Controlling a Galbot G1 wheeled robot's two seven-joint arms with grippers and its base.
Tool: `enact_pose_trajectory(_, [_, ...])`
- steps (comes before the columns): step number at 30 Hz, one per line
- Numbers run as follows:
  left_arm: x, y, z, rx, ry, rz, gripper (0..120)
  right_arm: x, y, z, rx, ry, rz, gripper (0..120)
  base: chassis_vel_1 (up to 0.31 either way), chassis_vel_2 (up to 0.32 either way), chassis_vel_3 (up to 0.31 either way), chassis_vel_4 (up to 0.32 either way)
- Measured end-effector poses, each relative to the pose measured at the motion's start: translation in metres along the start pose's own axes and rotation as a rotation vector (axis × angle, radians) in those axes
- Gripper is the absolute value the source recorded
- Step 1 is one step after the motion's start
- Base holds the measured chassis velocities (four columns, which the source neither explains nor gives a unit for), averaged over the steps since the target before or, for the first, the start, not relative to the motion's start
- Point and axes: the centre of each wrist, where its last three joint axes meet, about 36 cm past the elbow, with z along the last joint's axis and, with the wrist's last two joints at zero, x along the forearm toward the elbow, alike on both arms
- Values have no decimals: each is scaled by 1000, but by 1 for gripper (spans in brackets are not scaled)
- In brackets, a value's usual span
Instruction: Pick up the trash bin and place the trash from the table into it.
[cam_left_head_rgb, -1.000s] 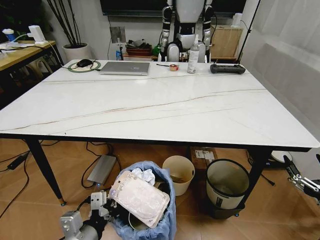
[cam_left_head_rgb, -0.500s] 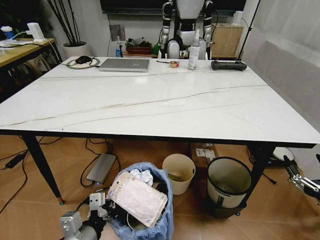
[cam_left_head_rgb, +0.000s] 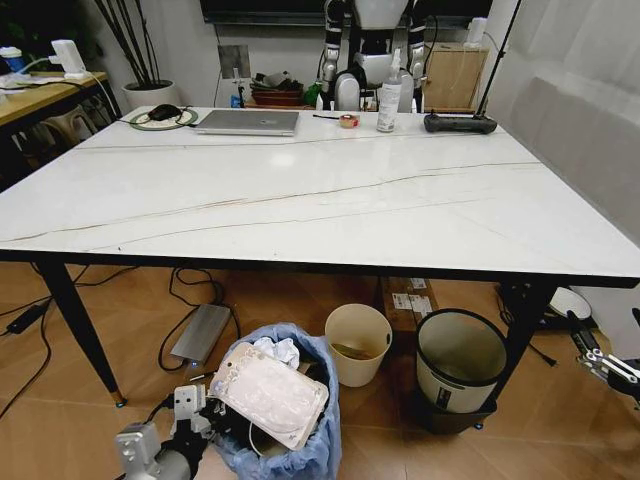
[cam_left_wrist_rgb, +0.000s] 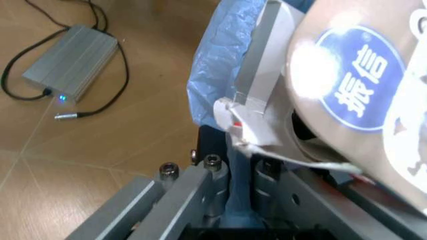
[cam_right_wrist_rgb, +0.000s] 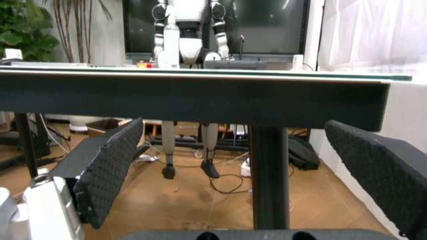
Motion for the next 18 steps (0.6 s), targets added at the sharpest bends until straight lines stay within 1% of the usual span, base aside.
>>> enact_pose_trajectory(2, [-1, 1, 1, 3, 2, -4, 0, 0, 0, 0, 0, 0, 0, 100, 0, 0, 0, 0])
enact_pose_trajectory(8, [-15, 16, 8, 30, 19, -46, 0, 0, 0, 0, 0, 0, 0, 100, 0, 0, 0, 0])
enact_pose_trajectory(18, [-26, 28, 13, 51, 36, -71, 0, 0, 0, 0, 0, 0, 0, 100, 0, 0, 0, 0])
